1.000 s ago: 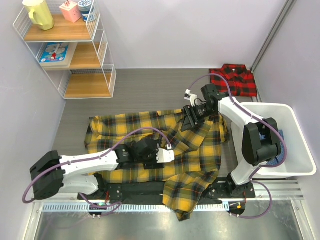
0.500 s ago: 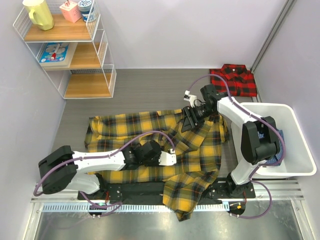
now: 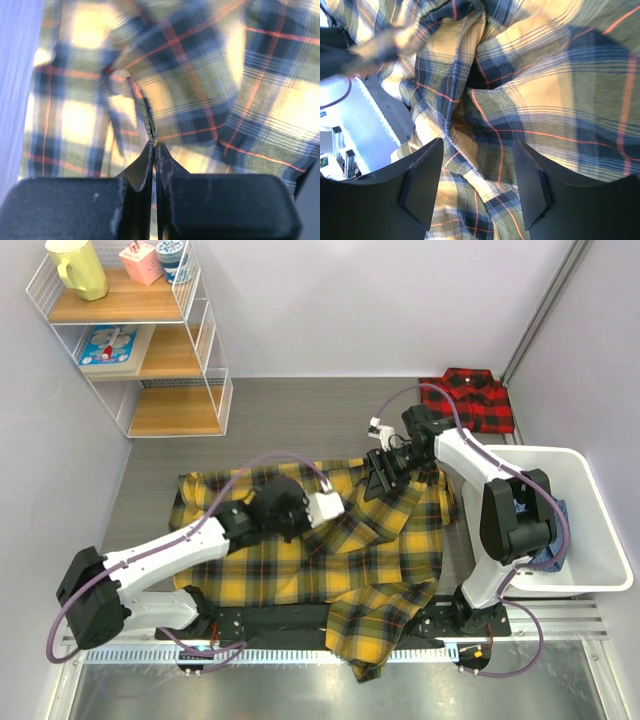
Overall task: Fold and stack the long sleeve shirts
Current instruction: Fold the shirt
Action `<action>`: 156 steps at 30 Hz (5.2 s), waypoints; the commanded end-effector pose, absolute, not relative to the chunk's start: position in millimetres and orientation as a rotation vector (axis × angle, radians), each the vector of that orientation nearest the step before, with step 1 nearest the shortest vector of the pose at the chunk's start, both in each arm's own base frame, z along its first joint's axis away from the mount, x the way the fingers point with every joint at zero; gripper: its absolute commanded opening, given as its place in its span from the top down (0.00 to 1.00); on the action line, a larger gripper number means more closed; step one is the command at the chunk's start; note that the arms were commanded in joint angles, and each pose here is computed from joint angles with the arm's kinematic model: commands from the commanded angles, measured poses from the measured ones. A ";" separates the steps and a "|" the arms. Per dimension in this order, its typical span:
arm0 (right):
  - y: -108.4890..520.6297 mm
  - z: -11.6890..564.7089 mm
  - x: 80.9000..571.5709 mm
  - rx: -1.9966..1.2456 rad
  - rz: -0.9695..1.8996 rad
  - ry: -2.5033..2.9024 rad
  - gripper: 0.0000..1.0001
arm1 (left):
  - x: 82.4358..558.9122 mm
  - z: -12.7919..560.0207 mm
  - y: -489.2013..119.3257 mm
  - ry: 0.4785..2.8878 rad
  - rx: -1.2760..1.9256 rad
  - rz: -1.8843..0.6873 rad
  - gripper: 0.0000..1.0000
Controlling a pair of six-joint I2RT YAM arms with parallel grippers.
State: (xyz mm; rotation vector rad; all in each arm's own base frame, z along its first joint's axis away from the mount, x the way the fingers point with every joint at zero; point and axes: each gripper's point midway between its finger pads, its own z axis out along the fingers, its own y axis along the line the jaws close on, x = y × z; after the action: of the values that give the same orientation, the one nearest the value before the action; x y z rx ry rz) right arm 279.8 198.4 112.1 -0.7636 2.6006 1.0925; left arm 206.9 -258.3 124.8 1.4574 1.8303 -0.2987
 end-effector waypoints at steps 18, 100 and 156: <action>183.7 87.5 358.1 -0.751 0.781 2.576 0.60 | 205.7 231.6 -176.7 2.053 1.015 -1.120 1.00; 134.4 128.4 349.5 -0.895 0.606 2.672 0.31 | 339.5 114.8 20.4 2.480 0.193 -0.418 0.54; 142.9 28.2 428.0 -1.330 0.354 2.508 0.34 | 391.1 54.0 83.3 2.895 0.420 0.214 0.77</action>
State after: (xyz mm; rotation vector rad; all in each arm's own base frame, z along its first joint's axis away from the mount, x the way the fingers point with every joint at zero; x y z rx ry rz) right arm 426.3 146.9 26.9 -1.2370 2.5671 0.4130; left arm 375.4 62.2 43.4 0.4833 2.9260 0.0910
